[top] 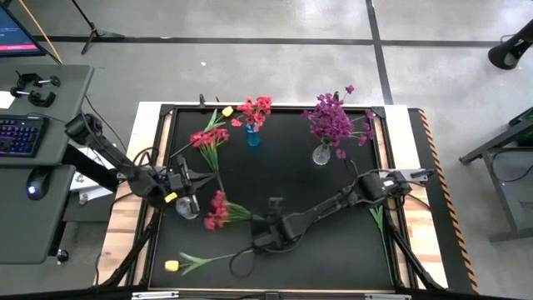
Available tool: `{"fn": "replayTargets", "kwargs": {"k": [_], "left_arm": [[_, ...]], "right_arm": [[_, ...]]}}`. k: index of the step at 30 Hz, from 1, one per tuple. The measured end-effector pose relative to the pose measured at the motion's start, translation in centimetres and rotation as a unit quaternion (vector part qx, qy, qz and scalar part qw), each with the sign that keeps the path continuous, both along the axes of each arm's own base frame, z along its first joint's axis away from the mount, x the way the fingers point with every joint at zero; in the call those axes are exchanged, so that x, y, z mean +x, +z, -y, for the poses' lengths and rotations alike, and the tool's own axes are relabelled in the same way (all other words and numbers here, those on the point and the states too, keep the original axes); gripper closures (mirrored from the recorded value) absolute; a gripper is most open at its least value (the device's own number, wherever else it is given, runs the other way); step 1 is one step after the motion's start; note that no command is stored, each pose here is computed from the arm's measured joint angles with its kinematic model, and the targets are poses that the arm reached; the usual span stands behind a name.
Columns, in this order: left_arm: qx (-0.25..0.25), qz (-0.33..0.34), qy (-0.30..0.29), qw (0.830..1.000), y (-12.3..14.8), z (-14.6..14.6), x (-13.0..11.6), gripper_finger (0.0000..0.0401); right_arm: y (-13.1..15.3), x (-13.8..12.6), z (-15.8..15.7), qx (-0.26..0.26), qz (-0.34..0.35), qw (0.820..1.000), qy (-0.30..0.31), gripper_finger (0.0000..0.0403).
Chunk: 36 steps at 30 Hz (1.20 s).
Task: Sort flowers into vase by color
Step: Put the bottom red flowers into the blue vase
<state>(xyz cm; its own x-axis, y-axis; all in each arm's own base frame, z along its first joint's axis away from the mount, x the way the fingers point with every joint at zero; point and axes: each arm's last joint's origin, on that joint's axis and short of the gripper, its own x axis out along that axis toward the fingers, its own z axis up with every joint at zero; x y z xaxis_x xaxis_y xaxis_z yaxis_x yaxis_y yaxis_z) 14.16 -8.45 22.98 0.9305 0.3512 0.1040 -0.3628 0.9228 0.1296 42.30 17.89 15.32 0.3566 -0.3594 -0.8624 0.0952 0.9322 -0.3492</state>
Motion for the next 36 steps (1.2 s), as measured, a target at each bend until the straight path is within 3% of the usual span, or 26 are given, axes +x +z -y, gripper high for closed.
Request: {"fn": "replayTargets", "kwargs": {"k": [3, 7, 11, 14, 17, 23, 29, 36], "left_arm": [[0.002, 0.004, -0.006, 1.000, 0.2, 0.1, -0.3, 0.0401], [0.010, 0.001, -0.005, 1.000, 0.3, 0.2, -0.5, 0.0401], [0.017, -0.001, -0.004, 1.000, 0.4, 0.2, -0.6, 0.0401], [0.026, -0.004, -0.002, 1.000, 0.4, 0.2, -0.6, 0.0401], [0.041, -0.010, 0.000, 0.999, 0.4, 0.2, -0.6, 0.0401], [0.075, -0.021, -0.009, 0.997, 0.4, 0.5, -0.8, 0.0401], [0.071, -0.018, -0.013, 0.997, 0.4, 0.5, -0.8, 0.0401], [-0.008, 0.022, -0.094, 0.995, -0.1, -0.6, 1.2, 0.0393]], "right_arm": [[0.2, -2.7, 0.9, 0.017, 0.018, 0.999, -0.038, 0.0402], [0.6, -6.1, 1.0, 0.085, 0.118, 0.987, -0.064, 0.0402], [0.3, -7.7, 0.8, 0.183, 0.271, 0.944, -0.048, 0.0403], [-0.4, -8.2, 1.0, 0.207, 0.370, 0.905, -0.027, 0.0403], [-0.1, -8.5, 1.7, 0.175, 0.456, 0.872, -0.034, 0.0403], [1.9, -8.2, 3.2, 0.023, 0.547, 0.835, -0.059, 0.0403], [6.2, -6.6, 4.6, -0.077, 0.610, 0.789, 0.007, 0.0403], [8.9, -3.2, 7.9, -0.045, 0.657, 0.742, 0.128, 0.0403]]}}
